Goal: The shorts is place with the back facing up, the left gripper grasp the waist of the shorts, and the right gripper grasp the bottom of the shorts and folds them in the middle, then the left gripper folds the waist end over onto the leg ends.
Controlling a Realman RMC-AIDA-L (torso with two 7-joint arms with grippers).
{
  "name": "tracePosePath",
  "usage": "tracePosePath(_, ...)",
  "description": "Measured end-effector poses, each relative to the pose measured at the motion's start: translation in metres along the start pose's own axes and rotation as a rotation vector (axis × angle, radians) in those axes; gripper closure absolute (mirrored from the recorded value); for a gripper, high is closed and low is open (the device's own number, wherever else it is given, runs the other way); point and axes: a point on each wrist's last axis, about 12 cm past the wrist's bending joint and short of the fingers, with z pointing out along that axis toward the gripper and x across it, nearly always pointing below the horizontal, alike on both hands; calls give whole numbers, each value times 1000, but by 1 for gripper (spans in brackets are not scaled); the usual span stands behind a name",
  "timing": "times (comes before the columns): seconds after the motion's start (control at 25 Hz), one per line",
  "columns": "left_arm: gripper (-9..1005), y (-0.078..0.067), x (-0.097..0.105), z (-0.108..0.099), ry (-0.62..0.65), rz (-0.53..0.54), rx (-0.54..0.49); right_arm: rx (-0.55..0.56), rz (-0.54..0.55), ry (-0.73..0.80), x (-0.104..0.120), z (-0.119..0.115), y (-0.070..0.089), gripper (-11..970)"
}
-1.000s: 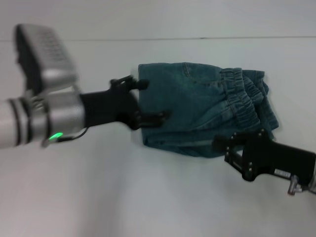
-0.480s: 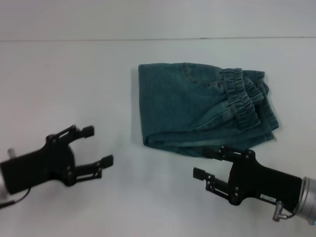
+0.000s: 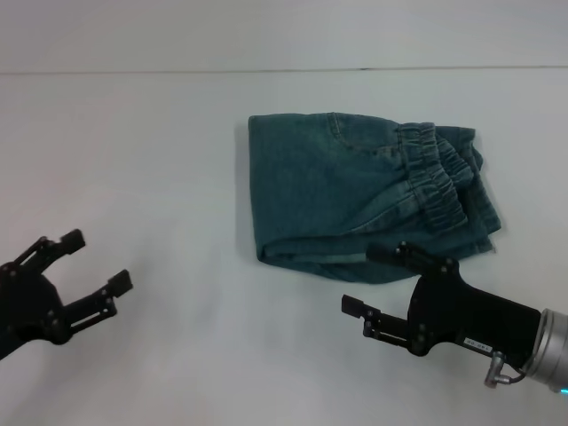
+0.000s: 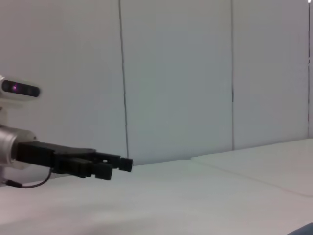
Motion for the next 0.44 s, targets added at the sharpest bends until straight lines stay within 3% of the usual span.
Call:
tracePosePath(0.08, 60, -1, 3, -2, -2, -12, -22, 3, -6, -1, 0, 0, -1, 280)
tracePosePath(0.24, 60, -4, 9, -5, 9, -25, -42, 5, -29, 3, -1, -1, -3, 152)
tracePosePath(0.44, 60, -9, 12, -9, 21, -11, -21, -5, -53, 12, 0, -3, -3, 152)
